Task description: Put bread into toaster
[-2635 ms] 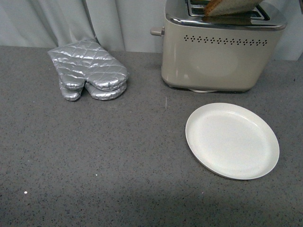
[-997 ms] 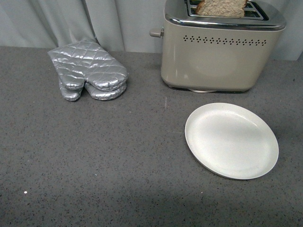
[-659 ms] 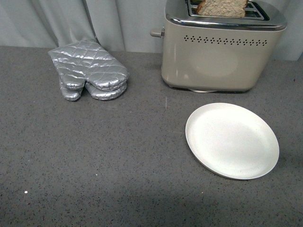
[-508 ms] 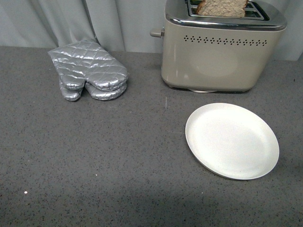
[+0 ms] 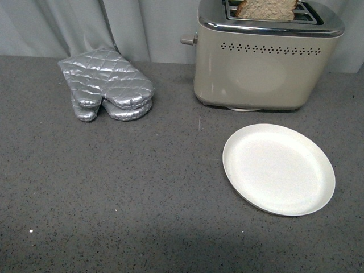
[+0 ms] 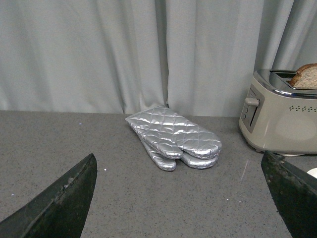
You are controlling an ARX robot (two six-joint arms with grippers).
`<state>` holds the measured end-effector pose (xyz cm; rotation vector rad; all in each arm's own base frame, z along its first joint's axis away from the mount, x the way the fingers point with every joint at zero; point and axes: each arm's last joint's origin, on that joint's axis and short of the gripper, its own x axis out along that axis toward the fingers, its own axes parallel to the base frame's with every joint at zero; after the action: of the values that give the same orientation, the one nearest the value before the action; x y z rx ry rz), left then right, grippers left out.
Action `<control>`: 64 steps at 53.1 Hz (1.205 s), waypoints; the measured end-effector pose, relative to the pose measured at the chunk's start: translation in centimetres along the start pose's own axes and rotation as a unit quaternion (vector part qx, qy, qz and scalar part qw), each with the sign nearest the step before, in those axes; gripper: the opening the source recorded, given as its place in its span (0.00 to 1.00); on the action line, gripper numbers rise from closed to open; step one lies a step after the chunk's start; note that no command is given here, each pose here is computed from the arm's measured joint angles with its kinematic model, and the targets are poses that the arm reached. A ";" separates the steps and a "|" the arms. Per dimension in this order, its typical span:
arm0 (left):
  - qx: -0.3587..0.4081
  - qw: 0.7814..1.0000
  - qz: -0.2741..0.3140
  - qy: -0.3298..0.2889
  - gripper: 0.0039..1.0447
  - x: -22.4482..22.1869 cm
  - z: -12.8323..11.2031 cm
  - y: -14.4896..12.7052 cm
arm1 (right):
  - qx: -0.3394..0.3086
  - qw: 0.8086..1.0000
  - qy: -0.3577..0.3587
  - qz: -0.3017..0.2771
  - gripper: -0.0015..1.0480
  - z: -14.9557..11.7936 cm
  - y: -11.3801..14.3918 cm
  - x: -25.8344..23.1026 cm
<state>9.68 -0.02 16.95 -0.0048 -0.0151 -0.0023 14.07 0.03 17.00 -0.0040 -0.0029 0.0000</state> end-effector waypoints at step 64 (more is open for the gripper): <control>0.000 1.000 0.000 0.000 0.94 0.0 0.0 0.0 | 0.000 1.000 -0.003 0.000 0.01 -0.2 0.0 -3.2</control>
<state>9.68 -0.02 16.95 -0.0048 -0.0151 -0.0023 10.92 0.02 16.81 -0.0040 -0.0093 0.0004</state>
